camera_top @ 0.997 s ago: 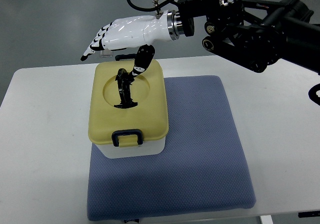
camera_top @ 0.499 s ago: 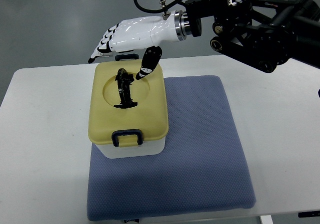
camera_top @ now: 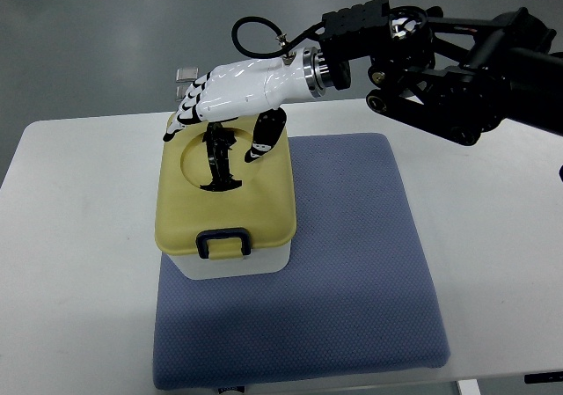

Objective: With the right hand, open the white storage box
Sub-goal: 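Lower the right hand onto the black lid handle and close fingers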

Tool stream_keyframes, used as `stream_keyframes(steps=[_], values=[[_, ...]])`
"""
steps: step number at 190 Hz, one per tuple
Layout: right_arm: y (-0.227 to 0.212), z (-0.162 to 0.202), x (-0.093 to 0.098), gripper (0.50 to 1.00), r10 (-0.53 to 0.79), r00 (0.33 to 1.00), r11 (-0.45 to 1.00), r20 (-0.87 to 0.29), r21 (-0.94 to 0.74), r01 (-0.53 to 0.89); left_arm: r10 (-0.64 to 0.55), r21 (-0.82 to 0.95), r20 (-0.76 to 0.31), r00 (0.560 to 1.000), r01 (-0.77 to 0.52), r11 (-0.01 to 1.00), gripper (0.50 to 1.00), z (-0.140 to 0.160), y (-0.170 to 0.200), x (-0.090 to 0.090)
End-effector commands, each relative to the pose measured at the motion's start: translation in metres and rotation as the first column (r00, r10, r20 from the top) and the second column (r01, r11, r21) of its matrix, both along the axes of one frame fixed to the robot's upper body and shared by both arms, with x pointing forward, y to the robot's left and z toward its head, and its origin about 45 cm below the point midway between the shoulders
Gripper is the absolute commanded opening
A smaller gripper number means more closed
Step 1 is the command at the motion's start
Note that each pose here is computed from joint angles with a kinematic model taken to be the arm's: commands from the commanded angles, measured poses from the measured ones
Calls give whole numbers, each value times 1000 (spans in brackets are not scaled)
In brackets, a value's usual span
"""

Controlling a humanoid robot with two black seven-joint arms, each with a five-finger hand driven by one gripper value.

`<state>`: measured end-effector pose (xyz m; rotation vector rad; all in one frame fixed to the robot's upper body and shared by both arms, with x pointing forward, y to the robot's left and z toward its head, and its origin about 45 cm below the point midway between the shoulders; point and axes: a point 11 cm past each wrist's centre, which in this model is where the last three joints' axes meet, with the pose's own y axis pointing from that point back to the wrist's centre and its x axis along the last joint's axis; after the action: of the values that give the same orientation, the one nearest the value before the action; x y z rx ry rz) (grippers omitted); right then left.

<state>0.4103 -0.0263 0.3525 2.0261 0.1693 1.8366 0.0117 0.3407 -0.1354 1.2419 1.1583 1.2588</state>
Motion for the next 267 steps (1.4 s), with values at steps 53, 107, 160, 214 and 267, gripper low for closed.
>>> stream_keyframes(steps=[53, 107, 160, 214, 267], values=[[10, -3, -5, 842, 36, 999, 999, 33, -17, -36, 1, 0, -1, 1000, -1, 1000, 1000, 0, 0, -1], [15, -3, -7, 834, 62, 995, 997, 77, -60, -58, 0, -2, 0, 1000, 0, 1000, 1000, 0, -1, 0], [12, -8, -6, 827, 75, 991, 992, 108, -106, -63, 0, -2, 0, 1000, 0, 1000, 1000, 0, -1, 0], [14, 0, -5, 801, 96, 982, 990, 164, -122, -76, 2, -2, 1, 1000, -2, 1000, 1000, 0, -1, 0], [15, -2, -5, 791, 115, 974, 984, 193, -155, -85, 0, -2, 0, 1000, 0, 1000, 1000, 0, -1, 0]])
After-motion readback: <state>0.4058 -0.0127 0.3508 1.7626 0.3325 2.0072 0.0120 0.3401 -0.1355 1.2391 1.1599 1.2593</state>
